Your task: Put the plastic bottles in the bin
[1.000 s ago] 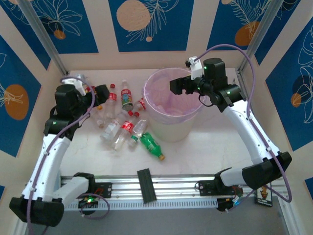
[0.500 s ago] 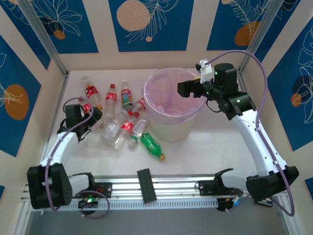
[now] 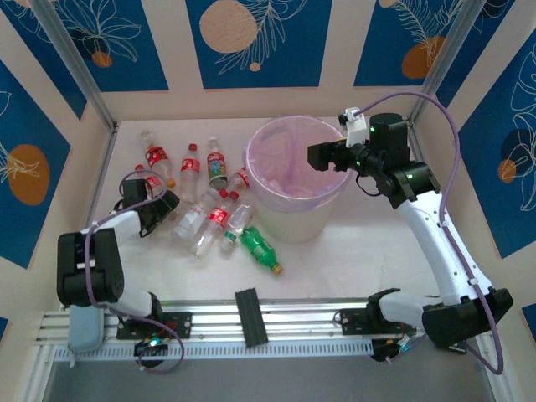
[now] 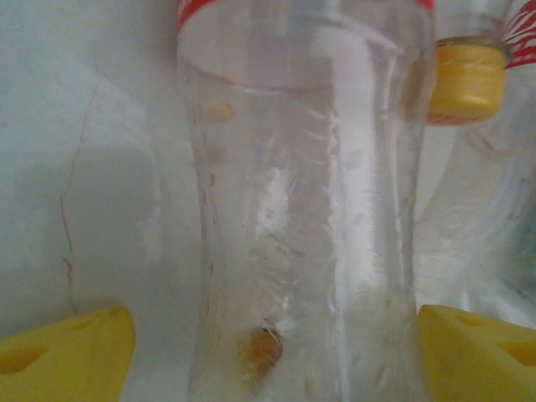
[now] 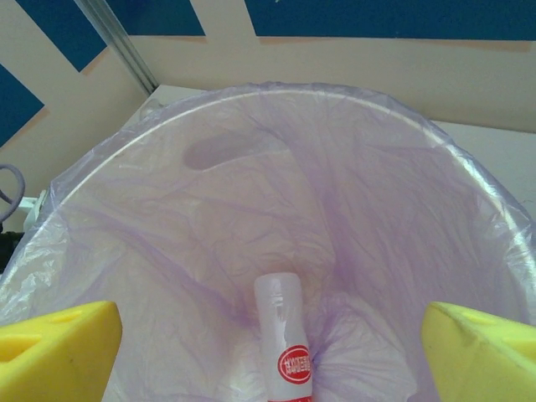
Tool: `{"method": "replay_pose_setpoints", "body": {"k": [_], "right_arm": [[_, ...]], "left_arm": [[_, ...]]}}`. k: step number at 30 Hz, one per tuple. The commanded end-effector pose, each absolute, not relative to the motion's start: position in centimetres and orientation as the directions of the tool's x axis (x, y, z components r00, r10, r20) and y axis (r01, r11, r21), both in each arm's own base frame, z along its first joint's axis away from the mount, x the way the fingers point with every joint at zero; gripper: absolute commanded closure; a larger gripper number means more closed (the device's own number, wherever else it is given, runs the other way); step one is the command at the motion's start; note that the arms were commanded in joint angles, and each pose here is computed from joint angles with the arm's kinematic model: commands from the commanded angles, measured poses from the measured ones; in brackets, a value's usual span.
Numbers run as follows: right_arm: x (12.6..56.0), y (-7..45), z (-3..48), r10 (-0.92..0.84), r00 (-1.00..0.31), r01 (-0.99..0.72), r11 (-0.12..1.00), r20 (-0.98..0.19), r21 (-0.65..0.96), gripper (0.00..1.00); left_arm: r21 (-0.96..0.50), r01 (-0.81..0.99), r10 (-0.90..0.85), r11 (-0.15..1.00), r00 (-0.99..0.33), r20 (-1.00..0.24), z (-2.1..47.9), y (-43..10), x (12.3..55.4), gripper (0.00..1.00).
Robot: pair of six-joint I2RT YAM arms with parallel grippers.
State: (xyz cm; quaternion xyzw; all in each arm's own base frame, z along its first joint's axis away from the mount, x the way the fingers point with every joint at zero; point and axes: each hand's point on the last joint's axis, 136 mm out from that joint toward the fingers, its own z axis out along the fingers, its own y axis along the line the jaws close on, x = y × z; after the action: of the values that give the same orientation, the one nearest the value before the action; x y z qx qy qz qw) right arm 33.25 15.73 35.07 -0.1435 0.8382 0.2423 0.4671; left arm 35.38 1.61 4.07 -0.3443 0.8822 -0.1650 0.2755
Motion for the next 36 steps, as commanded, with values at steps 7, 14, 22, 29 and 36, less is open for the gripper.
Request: {"method": "replay_pose_setpoints", "body": {"k": [7,14,22,29,36], "right_arm": [[33.0,15.3,35.1,-0.015,-0.522,-0.464,0.844,-0.853,0.269,0.08],[33.0,15.3,35.0,-0.019,-0.524,-0.461,0.847,-0.852,0.265,0.08],[32.5,15.8,36.4,-0.018,-0.538,-0.468,0.838,-0.843,0.280,0.09],[31.9,20.5,38.7,-0.050,-0.544,-0.572,0.753,-0.838,0.326,0.10],[31.2,26.0,41.5,-0.062,-0.549,-0.676,0.619,-0.834,0.399,0.12]], "left_arm": [[-0.501,-0.506,-0.705,0.702,-0.593,-0.389,3.9,2.0,36.1,0.31],[-0.484,-0.495,-0.686,0.722,-0.602,-0.408,4.5,2.2,36.0,0.36],[-0.414,-0.387,-0.566,0.824,-0.578,-0.587,13.2,3.1,35.1,0.39],[-0.445,-0.161,-0.457,0.881,-0.534,-0.711,21.9,-1.5,34.5,0.44],[-0.398,0.289,-0.257,0.871,-0.421,-0.870,31.6,-12.1,33.1,0.45]]}}
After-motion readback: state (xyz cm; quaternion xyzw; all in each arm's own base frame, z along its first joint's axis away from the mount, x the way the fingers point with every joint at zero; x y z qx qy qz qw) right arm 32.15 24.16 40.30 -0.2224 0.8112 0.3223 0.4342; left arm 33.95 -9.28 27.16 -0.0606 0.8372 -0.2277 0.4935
